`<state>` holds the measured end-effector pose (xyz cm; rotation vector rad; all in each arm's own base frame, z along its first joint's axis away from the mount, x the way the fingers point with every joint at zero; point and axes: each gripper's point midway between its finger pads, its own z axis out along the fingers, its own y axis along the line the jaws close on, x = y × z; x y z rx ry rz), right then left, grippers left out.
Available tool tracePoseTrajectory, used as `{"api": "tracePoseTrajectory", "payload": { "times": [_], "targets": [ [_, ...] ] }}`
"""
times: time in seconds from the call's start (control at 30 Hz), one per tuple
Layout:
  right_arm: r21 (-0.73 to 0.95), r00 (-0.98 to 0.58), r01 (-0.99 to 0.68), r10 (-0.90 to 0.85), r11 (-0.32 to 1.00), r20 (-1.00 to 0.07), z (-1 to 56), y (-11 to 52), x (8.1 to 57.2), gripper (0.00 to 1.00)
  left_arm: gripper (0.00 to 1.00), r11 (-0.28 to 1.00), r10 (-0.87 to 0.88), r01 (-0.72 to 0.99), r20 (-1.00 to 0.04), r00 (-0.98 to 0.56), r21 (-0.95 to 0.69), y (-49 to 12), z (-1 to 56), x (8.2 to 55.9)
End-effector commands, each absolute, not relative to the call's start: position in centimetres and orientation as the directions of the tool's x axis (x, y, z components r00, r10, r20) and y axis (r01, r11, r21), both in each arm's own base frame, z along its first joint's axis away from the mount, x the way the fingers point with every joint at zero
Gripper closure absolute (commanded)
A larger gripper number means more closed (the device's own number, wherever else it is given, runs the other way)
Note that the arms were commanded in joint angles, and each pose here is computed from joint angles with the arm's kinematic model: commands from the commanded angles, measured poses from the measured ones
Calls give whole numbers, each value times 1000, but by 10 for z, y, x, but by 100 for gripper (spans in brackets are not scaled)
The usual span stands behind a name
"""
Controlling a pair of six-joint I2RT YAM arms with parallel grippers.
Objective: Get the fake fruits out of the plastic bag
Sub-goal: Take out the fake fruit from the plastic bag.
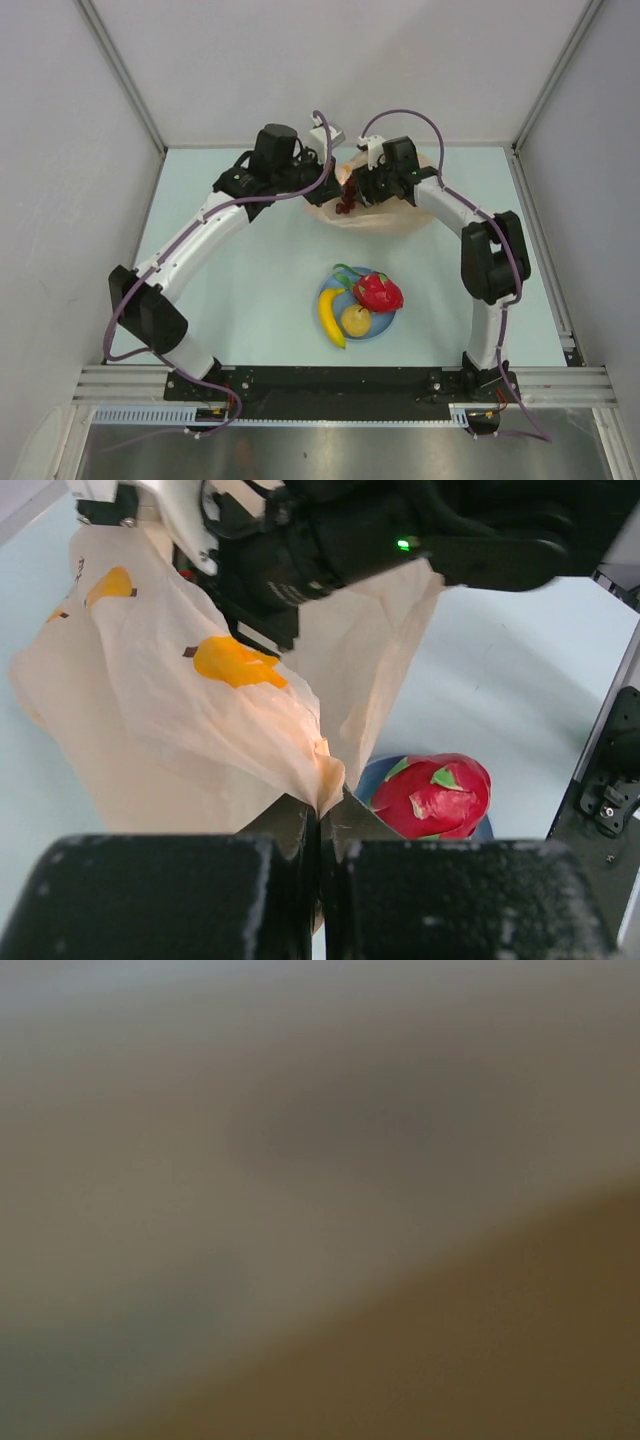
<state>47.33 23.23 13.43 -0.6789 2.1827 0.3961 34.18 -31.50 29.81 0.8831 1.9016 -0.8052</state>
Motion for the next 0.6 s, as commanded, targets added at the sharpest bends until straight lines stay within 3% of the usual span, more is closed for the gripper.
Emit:
{"api": "tracePoseTrajectory", "payload": {
  "times": [0.0,0.3,0.4,0.47,0.57],
  "targets": [
    [-87,-462,-557,-395,826,-794,126,224,519,29,100,491,258,857,-914,-314,-156,-311,312,324],
    [-306,-271,-628,-569,716,-776,87,241,571,17,100,464,305,869,-891,-337,-171,-310,288,316],
    [-371,-175,-657,-612,656,-771,76,250,582,18,100,456,315,870,-880,-357,-189,-309,279,311],
    [-400,-130,-678,-636,617,-760,74,254,588,25,100,458,322,866,-871,-371,-199,-308,271,310],
    [-384,-89,-716,-622,583,-778,74,258,590,72,100,468,327,861,-865,-381,-202,-308,265,312]
  ]
}}
